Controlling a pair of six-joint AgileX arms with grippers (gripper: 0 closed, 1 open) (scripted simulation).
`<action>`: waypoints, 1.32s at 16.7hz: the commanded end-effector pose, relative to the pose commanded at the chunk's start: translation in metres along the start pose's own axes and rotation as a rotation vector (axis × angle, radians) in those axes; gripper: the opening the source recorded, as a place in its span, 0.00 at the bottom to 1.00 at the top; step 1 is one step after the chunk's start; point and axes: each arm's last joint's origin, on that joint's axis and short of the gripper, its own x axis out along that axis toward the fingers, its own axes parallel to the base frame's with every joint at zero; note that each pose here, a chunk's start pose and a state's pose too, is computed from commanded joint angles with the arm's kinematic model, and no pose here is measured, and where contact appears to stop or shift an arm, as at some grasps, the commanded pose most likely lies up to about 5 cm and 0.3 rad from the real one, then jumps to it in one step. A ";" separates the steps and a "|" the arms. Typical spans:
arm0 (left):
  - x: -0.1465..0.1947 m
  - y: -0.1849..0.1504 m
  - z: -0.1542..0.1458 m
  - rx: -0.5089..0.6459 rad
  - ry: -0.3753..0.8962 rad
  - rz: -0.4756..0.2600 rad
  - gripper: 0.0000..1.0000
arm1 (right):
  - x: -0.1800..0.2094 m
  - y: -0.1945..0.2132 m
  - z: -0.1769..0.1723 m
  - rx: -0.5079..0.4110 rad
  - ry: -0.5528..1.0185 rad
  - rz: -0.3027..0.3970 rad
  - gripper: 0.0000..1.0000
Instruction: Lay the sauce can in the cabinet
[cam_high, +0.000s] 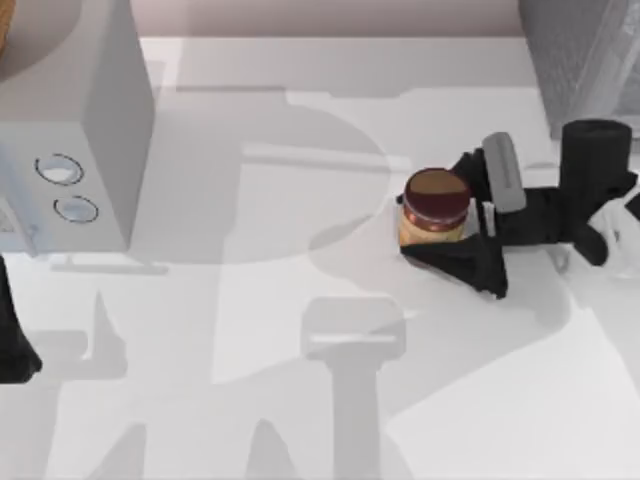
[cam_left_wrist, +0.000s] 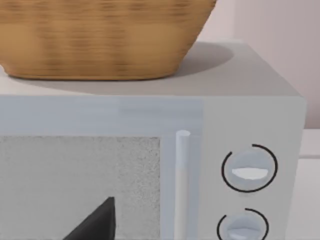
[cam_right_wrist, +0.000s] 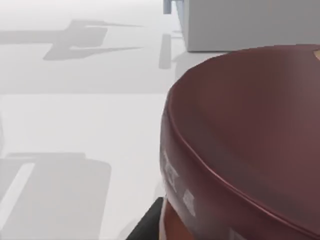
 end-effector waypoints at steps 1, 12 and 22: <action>0.000 0.000 0.000 0.000 0.000 0.000 1.00 | 0.000 0.000 0.000 0.000 0.000 0.000 0.10; 0.000 0.000 0.000 0.000 0.000 0.000 1.00 | -0.002 -0.001 0.001 0.001 0.000 -0.004 0.00; 0.000 0.000 0.000 0.000 0.000 0.000 1.00 | -0.014 -0.004 0.122 0.009 0.006 -0.012 0.00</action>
